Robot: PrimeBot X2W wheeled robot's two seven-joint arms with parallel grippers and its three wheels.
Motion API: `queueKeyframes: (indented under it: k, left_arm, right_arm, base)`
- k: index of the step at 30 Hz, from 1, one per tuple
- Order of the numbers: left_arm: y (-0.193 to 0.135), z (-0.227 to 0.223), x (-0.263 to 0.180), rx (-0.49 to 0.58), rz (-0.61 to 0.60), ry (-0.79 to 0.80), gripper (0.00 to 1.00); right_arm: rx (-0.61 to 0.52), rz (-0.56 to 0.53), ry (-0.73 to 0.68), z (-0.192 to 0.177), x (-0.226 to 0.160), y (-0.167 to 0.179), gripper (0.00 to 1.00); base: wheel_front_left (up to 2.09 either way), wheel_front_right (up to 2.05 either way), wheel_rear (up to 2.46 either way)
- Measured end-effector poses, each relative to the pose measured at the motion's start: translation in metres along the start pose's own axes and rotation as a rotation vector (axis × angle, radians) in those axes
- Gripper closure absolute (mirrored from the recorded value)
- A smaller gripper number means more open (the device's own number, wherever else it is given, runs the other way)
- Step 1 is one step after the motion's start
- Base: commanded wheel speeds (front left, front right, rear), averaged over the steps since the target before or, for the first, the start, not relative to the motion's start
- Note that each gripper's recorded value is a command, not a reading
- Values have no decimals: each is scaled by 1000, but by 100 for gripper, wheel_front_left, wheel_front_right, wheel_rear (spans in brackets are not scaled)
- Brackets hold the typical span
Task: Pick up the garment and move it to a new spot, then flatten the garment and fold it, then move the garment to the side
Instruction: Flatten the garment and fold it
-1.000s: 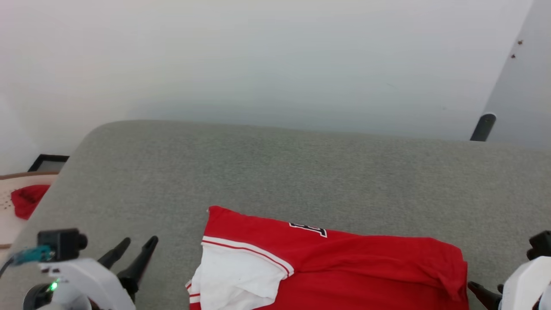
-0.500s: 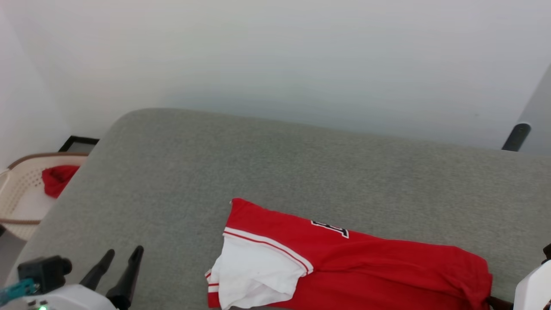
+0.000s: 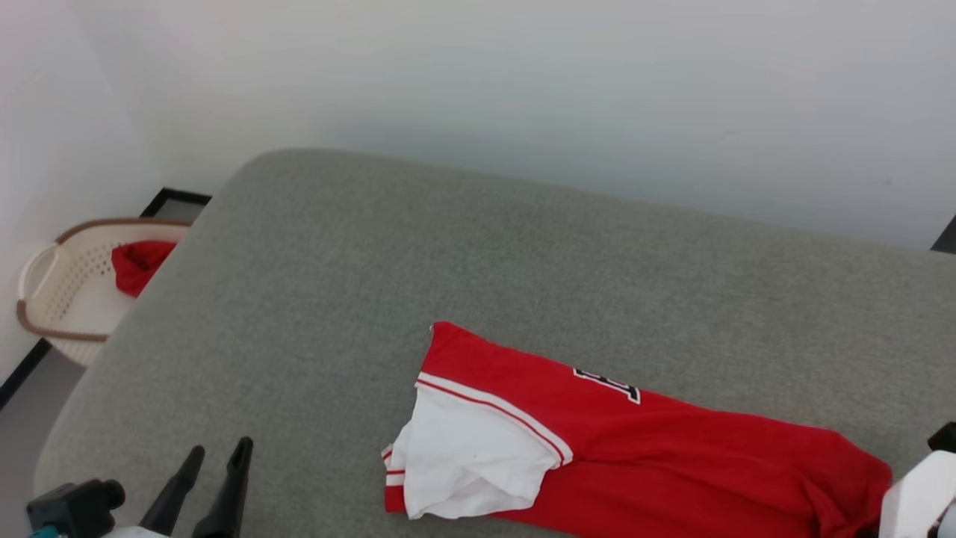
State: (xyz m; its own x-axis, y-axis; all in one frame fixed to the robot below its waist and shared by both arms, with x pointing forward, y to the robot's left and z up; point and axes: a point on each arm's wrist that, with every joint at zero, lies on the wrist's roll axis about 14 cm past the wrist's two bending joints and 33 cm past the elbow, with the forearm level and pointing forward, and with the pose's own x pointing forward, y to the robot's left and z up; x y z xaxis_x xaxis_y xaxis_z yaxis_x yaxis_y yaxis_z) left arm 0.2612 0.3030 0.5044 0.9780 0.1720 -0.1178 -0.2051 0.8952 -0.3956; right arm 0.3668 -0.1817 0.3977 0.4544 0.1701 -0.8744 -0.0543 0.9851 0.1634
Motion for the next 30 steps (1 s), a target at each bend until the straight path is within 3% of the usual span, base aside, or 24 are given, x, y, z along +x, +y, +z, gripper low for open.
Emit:
queueKeyframes:
  k: [6, 7, 8, 21, 30]
  left_arm:
    - [3, -4, 2, -26, 21, -5, 0]
    - [4, -5, 2, -32, 29, -4, 0]
    - [4, -6, 2, -35, 31, -3, 0]
    - [2, -13, 7, -53, 36, -10, 0]
    - [-3, -16, 5, -68, 15, -11, 0]
  right_arm:
    - [-19, 23, 65, 2, 22, 9, 0]
    - [-22, 30, 81, 2, 25, 11, 66]
    - [-22, 36, 91, 2, 27, 12, 100]
    - [-7, 71, 91, 14, 29, 9, 100]
    - [42, -52, 24, 27, 5, -49, 100]
  base:
    - [0, 0, 0]
    - [0, 0, 0]
    - [0, 0, 0]
    - [0, 0, 0]
    - [0, 0, 0]
